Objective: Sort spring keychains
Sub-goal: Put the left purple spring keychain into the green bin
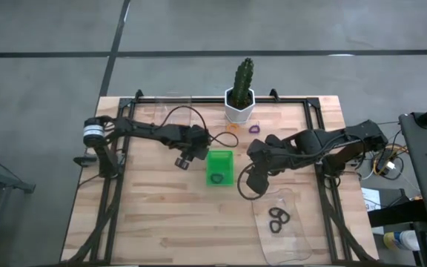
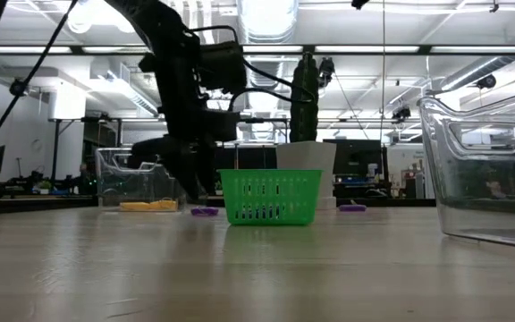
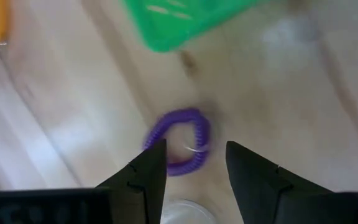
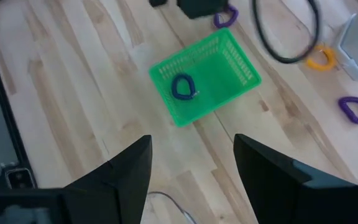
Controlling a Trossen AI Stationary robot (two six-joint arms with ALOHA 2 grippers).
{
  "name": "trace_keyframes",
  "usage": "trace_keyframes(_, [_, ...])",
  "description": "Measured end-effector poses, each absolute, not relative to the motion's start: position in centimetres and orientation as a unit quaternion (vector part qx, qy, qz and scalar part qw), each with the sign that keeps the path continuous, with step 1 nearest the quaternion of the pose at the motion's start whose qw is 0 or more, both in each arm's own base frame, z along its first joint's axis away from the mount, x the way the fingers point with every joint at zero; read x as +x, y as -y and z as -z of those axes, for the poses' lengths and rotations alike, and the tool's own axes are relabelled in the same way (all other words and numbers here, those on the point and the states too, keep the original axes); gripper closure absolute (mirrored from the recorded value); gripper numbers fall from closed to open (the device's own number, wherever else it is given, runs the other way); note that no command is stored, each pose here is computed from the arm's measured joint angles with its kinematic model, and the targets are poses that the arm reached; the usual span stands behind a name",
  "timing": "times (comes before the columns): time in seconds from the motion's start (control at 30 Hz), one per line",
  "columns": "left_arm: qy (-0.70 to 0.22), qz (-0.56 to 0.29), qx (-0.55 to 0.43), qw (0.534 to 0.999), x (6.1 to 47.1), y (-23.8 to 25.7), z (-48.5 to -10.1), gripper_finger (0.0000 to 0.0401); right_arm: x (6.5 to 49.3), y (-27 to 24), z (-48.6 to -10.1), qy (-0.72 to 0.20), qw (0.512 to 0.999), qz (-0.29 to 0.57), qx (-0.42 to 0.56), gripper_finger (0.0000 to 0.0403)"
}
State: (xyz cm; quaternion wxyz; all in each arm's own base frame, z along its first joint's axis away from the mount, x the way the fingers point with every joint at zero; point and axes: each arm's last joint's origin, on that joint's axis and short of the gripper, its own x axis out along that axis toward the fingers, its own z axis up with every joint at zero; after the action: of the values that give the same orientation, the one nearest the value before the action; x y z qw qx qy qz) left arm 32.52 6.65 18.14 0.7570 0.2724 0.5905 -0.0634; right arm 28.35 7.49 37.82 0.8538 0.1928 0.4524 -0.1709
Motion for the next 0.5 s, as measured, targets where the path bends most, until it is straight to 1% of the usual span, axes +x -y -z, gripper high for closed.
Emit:
trace_keyframes(0.23, [-0.616, 0.063, 0.232, 0.750, 33.1, -7.4, -16.6, 0.0243, 28.6, -7.6, -38.0, -0.442, 0.859, 0.166, 0.198, 0.0184])
trace_keyframes(0.43, [-0.621, 0.074, 0.228, 0.746, 33.3, -7.4, -15.8, 0.0244, 28.6, -7.5, -38.0, -0.443, 0.860, 0.163, 0.191, 0.0184])
trace_keyframes(0.5, [-0.622, 0.076, 0.225, 0.746, 33.4, -7.4, -15.7, 0.0250, 28.6, -7.5, -37.9, -0.444, 0.861, 0.162, 0.188, 0.0184])
